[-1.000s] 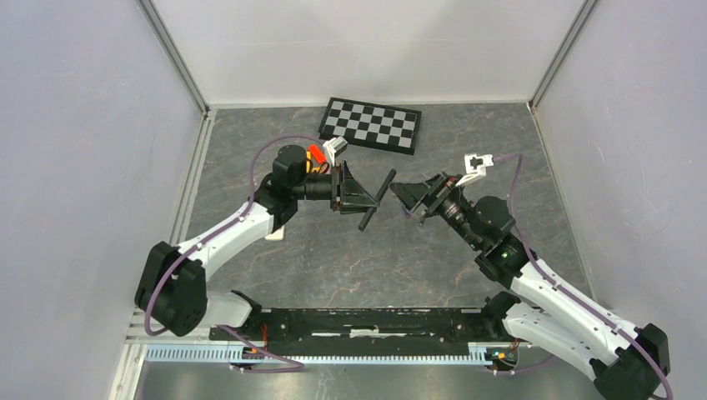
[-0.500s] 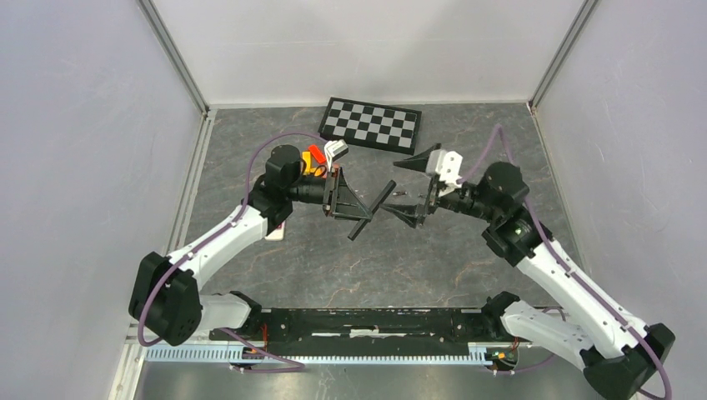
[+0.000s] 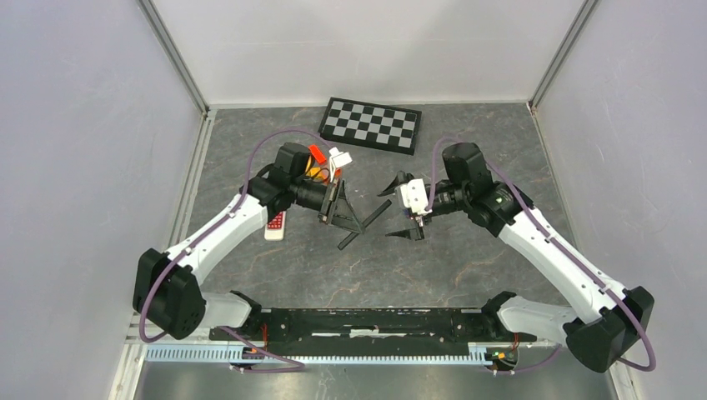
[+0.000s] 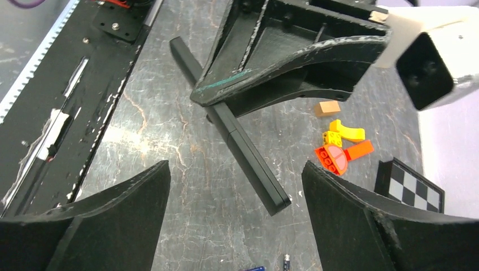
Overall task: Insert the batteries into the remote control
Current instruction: Adjust the remote control.
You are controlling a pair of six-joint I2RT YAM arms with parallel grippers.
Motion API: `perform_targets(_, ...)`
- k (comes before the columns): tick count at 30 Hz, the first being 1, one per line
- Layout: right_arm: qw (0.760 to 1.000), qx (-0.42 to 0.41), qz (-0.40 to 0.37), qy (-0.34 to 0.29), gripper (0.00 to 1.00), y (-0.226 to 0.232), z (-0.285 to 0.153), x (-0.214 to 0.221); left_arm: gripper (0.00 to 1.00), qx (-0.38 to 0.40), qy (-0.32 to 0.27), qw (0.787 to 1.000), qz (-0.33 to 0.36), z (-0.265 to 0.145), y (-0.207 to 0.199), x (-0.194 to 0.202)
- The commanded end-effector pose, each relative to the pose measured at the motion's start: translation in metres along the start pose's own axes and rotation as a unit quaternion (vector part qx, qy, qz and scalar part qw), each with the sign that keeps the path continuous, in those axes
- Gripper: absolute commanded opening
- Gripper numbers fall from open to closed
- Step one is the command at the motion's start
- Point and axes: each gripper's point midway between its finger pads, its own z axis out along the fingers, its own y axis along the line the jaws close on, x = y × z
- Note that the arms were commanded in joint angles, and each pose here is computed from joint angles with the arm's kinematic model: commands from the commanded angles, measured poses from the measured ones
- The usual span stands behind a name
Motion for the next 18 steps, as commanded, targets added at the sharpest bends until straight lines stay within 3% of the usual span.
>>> perform_targets(1, 0.998, -0.046, -0.028, -0.014, 0.88, 0.009, 0.002, -0.003, 0.32, -0.013, 0.022, 0.998, 0.062, -0.006, 0.003, 0.007)
perform_targets(13, 0.996, -0.082, -0.008, -0.033, 0.73, 0.008, 0.016, 0.003, 0.33, 0.005, 0.030, 0.998, 0.063, -0.006, -0.001, 0.012)
perform_targets(18, 0.995, -0.093, 0.000, -0.046, 0.46, 0.006, 0.020, 0.001, 0.33, 0.020, 0.025, 0.998, 0.059, -0.006, -0.008, 0.013)
